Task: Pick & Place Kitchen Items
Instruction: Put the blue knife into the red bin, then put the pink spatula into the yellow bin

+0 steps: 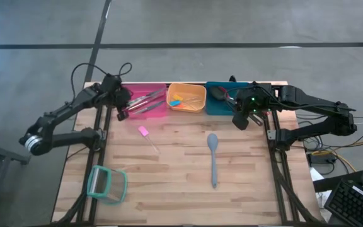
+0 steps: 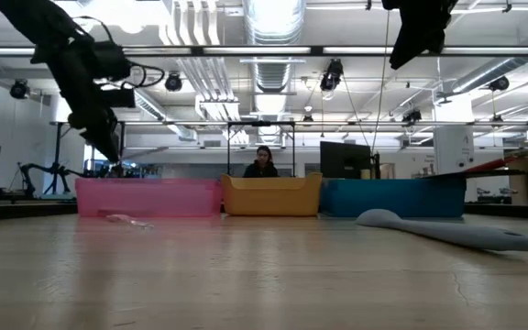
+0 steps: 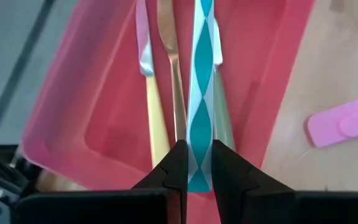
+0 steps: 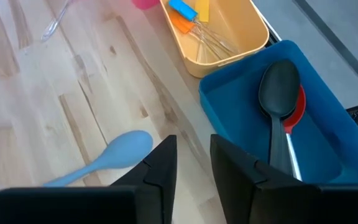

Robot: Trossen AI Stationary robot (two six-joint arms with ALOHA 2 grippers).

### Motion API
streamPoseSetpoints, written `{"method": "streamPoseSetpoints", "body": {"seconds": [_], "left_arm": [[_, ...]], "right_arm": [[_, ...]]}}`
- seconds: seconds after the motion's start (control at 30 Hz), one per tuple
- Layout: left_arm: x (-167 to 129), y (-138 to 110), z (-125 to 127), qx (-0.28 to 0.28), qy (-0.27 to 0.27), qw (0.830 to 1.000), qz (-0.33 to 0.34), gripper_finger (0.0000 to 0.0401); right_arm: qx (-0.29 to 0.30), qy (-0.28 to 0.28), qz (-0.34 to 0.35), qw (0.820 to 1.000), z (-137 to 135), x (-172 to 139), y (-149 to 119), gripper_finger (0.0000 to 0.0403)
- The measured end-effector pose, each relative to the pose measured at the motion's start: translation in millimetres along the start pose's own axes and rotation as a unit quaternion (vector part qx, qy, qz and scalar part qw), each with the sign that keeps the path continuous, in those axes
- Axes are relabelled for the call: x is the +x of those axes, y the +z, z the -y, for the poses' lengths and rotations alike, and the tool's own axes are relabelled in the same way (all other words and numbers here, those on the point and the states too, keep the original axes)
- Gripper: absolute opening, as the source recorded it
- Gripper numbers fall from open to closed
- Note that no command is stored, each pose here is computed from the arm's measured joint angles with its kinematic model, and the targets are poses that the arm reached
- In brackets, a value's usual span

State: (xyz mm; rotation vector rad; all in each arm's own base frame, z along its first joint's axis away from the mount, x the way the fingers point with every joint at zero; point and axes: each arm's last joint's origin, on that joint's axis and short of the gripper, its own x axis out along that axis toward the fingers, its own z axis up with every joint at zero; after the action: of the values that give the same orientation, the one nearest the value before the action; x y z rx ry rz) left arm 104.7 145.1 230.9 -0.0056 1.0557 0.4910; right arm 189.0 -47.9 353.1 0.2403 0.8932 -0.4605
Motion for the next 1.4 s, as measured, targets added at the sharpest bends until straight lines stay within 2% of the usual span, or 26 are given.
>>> {"method": "streamPoseSetpoints", "body": {"seconds": [0.43,0.63,0.83,1.13,1.4], "left_arm": [[41.7,-6.5,-15.9,-0.039,-0.041,0.995,-0.082,0.0045],[57.3,-11.9,-19.5,-0.057,-0.059,0.99,-0.117,0.0045],[66.8,-10.9,-25.1,-0.073,-0.065,0.984,-0.15,0.0047],[66.5,-9.4,-26.9,-0.08,-0.07,0.979,-0.172,0.013],[59.4,-4.4,-29.2,-0.103,-0.059,0.979,-0.164,0.0143]], "right_arm": [[-0.002,0.0,-0.001,1.0,0.0,0.5,-0.4,0.0044],[-0.003,0.0,-0.002,1.0,0.0,0.8,-0.7,0.0038],[-0.002,0.0,-0.002,1.0,0.0,1.0,-0.7,0.005],[-0.002,-0.001,-0.003,1.0,0.0,1.9,-1.2,0.0077],[-0.002,-0.001,-0.003,1.0,0.0,2.0,-1.2,0.0097]]}}
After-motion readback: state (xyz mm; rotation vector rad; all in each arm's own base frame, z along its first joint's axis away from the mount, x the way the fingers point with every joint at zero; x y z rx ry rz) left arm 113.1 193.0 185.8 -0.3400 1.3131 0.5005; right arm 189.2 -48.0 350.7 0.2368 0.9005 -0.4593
